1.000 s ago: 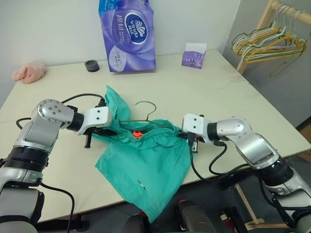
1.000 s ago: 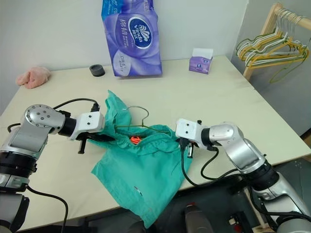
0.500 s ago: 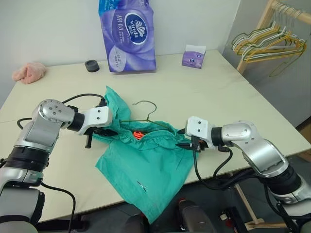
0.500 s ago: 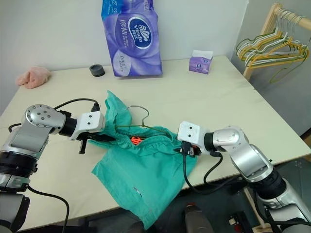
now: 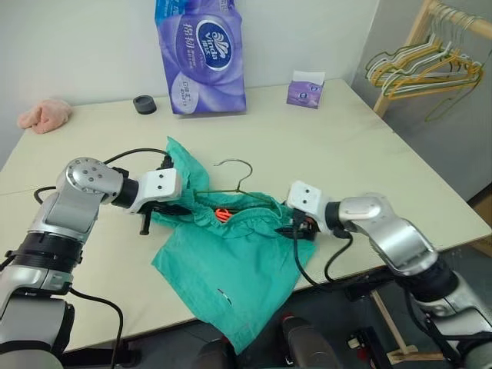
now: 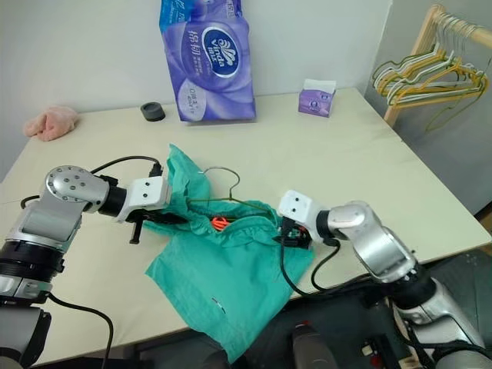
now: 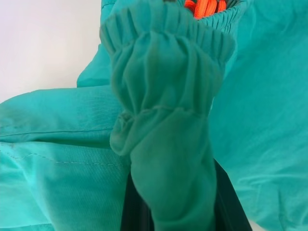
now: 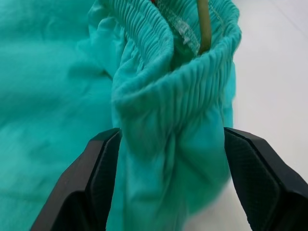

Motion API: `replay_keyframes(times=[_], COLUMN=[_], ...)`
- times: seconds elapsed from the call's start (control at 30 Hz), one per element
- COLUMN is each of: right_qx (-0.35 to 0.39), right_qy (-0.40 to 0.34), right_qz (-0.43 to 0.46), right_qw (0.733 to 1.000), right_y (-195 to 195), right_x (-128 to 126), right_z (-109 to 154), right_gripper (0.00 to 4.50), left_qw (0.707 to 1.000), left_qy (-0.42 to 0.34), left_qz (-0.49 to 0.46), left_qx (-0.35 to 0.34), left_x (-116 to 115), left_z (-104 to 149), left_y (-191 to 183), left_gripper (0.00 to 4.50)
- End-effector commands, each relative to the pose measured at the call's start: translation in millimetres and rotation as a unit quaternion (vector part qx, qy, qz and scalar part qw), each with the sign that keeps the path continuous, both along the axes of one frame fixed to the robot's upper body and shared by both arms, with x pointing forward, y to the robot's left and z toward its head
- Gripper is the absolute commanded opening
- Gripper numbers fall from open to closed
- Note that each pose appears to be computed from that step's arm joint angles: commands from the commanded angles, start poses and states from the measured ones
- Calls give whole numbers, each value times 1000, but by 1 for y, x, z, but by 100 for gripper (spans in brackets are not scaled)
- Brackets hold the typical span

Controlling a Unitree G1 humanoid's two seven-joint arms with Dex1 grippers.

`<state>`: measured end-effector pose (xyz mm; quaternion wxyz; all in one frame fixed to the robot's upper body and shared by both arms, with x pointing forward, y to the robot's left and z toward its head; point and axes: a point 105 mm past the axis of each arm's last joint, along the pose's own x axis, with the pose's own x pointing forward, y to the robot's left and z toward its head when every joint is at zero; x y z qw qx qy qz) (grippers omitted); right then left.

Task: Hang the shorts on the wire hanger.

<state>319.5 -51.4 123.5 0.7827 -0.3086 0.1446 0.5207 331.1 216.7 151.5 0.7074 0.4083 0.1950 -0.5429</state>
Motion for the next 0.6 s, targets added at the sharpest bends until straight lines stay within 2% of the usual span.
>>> replay_keyframes(times=[0.03, 0.17, 0.4, 0.53, 0.6], right_qx=[-8, -8, 5, 14, 20], right_qy=[-12, 4, 10, 14, 18], right_qz=[22, 49, 67, 72, 74], right_qw=[1000, 999, 998, 997, 997], right_y=[7, 11, 14, 14, 13], right_x=[8, 8, 4, 0, -3], right_z=[3, 4, 10, 13, 17], right_gripper=[345, 257, 4, 1, 0], left_qw=[1000, 999, 997, 994, 993], left_qy=[-28, -27, -34, 13, 12], left_qz=[-7, -7, -6, -1, 19], left_qx=[-12, -21, -68, -105, -118], left_x=[3, 2, 2, -3, 2], left_z=[16, 16, 21, 21, 21], left_y=[-5, -7, -15, -17, -13], left_gripper=[0, 0, 0, 0, 58])
